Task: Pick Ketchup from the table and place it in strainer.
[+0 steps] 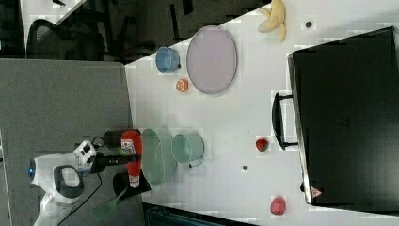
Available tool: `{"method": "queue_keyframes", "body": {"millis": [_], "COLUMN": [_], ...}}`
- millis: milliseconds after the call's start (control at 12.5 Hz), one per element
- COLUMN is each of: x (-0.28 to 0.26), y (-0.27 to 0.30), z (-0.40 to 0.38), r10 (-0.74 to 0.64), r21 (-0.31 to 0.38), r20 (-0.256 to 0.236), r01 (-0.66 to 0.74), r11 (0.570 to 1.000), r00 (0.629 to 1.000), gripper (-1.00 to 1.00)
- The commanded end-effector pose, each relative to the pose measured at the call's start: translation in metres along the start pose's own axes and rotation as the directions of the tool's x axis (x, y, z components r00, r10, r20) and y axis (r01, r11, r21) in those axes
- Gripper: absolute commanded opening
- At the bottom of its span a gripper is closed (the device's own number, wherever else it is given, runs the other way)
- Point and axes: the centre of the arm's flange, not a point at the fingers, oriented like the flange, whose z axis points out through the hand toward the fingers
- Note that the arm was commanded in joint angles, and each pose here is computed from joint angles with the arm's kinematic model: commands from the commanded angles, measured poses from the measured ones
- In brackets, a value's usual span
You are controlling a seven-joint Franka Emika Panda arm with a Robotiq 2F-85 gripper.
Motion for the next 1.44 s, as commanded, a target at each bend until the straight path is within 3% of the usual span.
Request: {"method": "queue_keyframes", "body": {"millis": [80,160,400,720,880,1200,1440], "x": [0.008,0.01,0.015,0.023,0.03,0.062,0.079], "y": [-0.015,-0.018,-0.02,-0.01,0.008,0.072,0.144], "z": [0.024,0.04,0.08,0.077,0.051,-0.044,-0.121], "r10": [0.15,0.151,0.127,0.185,0.289,0.398,0.538], "r21": [0.093,0.12,0.162,0.138,0.067,-0.033,-0.065], "r20": [0.015,0.029,0.043,0.04,0.031,-0.093,-0.185], "r01": [-0.151,-0.154,-0.133,-0.188,-0.29,-0.402,-0.556], "r11": [0.984,0.981,0.978,0.972,0.955,0.915,0.829], "r00": [0.989,0.988,0.991,0.982,0.957,0.913,0.823], "gripper": [0.23,0.31,0.96,1.0,1.0,1.0,1.0]}}
